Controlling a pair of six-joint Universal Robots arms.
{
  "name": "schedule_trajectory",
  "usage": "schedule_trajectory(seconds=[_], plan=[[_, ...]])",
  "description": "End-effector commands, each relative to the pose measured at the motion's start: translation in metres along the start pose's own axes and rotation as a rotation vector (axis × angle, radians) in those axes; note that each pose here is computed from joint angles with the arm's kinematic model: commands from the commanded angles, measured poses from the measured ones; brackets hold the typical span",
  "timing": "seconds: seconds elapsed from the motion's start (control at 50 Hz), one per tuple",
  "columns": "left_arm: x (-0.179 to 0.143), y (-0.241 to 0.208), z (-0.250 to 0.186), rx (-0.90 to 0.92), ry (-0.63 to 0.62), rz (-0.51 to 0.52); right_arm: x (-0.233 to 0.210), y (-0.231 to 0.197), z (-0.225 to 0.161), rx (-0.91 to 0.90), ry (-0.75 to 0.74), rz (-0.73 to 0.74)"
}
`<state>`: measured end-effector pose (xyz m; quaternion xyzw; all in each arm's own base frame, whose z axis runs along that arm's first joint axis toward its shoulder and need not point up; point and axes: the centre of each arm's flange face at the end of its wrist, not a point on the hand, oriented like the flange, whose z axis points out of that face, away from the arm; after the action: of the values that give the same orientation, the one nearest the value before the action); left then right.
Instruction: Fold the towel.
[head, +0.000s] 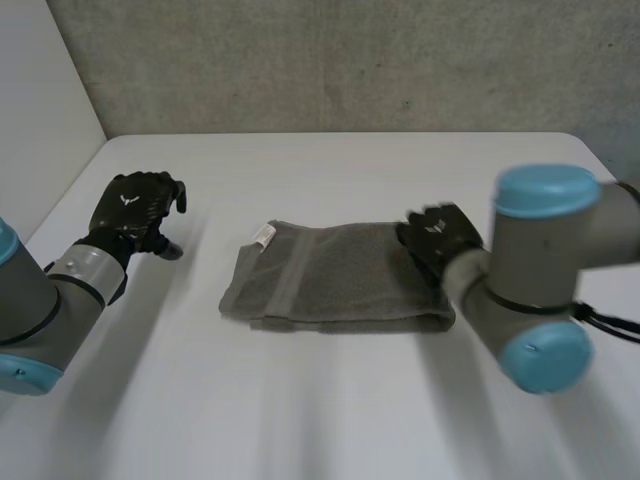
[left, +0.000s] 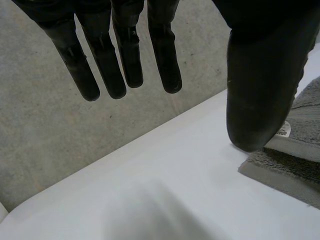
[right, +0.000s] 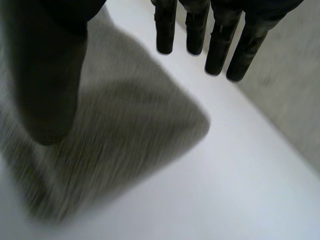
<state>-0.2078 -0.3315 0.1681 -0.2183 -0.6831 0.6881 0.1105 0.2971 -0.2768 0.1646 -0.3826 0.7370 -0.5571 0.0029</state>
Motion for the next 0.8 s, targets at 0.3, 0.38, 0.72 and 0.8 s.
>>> schedule_trajectory(seconds=[0.3, 0.38, 0.72, 0.8], plan=[[0.010, 0.001, -0.002, -0.004, 0.026, 0.002, 0.015, 0.062, 0.000, 0.004, -0.026, 0.321], [0.010, 0.000, -0.001, 0.009, 0.024, 0.007, 0.013, 0.063, 0.000, 0.004, -0.042, 0.367], [0.012, -0.001, -0.003, 0.050, 0.021, 0.022, 0.028, 0.034, -0.015, 0.083, -0.037, 0.352], [0.011, -0.002, -0.002, 0.053, 0.019, 0.023, 0.044, 0.016, -0.015, 0.122, -0.025, 0.306]])
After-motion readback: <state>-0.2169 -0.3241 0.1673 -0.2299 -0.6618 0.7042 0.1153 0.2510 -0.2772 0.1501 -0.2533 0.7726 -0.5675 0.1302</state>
